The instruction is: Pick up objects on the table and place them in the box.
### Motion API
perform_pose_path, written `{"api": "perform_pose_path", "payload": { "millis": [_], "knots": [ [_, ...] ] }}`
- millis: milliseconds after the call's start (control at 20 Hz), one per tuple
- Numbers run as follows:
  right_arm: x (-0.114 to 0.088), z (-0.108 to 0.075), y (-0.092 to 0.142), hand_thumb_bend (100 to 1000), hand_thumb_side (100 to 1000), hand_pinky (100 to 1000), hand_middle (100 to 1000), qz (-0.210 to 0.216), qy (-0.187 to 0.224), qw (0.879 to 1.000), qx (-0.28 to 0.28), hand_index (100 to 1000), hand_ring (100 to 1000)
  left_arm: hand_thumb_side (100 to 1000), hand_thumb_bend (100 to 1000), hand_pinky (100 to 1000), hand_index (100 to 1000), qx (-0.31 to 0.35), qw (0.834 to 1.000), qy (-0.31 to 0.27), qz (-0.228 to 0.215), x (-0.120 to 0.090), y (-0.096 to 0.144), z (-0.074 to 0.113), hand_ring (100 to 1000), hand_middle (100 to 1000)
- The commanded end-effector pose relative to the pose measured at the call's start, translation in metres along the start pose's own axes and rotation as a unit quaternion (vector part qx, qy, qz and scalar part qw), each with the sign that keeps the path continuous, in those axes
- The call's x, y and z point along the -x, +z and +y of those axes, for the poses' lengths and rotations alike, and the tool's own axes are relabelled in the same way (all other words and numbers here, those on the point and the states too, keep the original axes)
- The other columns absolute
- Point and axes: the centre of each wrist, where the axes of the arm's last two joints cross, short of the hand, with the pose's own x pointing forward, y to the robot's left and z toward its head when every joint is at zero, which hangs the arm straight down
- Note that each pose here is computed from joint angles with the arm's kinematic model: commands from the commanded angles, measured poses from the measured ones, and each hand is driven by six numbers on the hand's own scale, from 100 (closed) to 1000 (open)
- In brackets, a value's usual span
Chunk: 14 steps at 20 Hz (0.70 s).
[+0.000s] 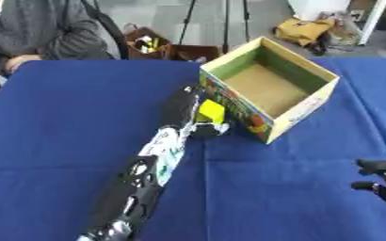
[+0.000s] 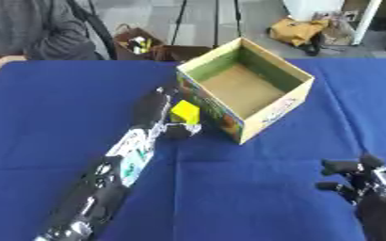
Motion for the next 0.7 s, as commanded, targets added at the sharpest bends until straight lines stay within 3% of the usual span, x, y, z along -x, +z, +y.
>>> {"api": "perform_pose_path", "payload": {
  "millis": [50,450,700],
  "knots": [
    [-0.0053,-0.0007,-0.0018,100,971,654,574,-0.01,0.002,1.0,-0.005,660,897,562,708,754,818,-0.02,1.0,-0.001,0.006,0.0006,-0.0087,0.0116,825,695],
    [-0.0051,-0.0005,-0.0017,100,972,654,574,-0.009,0.002,1.0,-0.005,660,897,582,687,737,812,-0.012,1.0,0.005,0.016,0.002,-0.0069,0.0074,790,659],
    [-0.0047,-0.0004,-0.0014,100,973,655,574,-0.009,0.003,1.0,-0.004,660,897,595,674,709,792,-0.002,1.0,0.005,0.019,0.0025,-0.0045,0.0023,736,588]
  ]
}}
